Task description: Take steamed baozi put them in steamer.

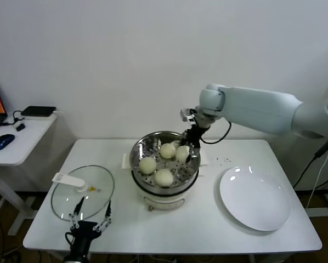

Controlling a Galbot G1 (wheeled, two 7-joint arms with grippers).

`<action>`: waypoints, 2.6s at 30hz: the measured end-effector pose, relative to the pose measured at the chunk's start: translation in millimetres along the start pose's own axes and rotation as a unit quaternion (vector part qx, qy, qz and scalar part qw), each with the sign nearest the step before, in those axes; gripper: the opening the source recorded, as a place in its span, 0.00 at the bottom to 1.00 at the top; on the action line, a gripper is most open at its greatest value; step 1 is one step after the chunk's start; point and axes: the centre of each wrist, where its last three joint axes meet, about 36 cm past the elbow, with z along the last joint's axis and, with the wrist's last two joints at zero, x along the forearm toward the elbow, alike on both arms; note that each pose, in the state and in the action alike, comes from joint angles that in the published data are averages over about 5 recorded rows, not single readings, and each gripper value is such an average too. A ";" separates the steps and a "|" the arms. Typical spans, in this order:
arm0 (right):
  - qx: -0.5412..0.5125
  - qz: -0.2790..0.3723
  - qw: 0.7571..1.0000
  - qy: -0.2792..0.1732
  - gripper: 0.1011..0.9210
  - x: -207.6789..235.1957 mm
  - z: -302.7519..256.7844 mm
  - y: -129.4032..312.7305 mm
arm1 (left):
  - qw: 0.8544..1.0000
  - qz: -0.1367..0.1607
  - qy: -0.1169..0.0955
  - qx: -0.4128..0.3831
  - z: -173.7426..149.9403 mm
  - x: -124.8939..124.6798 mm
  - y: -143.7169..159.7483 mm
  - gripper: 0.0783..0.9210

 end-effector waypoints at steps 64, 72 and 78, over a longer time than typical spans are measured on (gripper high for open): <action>-0.082 0.230 0.952 -0.186 0.88 56.2 128.5 56.4 | 1.000 0.006 -0.005 0.005 -2.9 -1.8 -10.8 0.88; -0.138 0.357 0.886 -0.263 0.88 19.5 173.8 109.7 | 1.000 0.007 -0.004 0.005 -2.6 -0.8 -13.6 0.88; -0.185 0.432 0.823 -0.320 0.88 -18.8 189.3 150.5 | 1.000 0.006 -0.003 0.003 -2.8 0.2 -13.3 0.88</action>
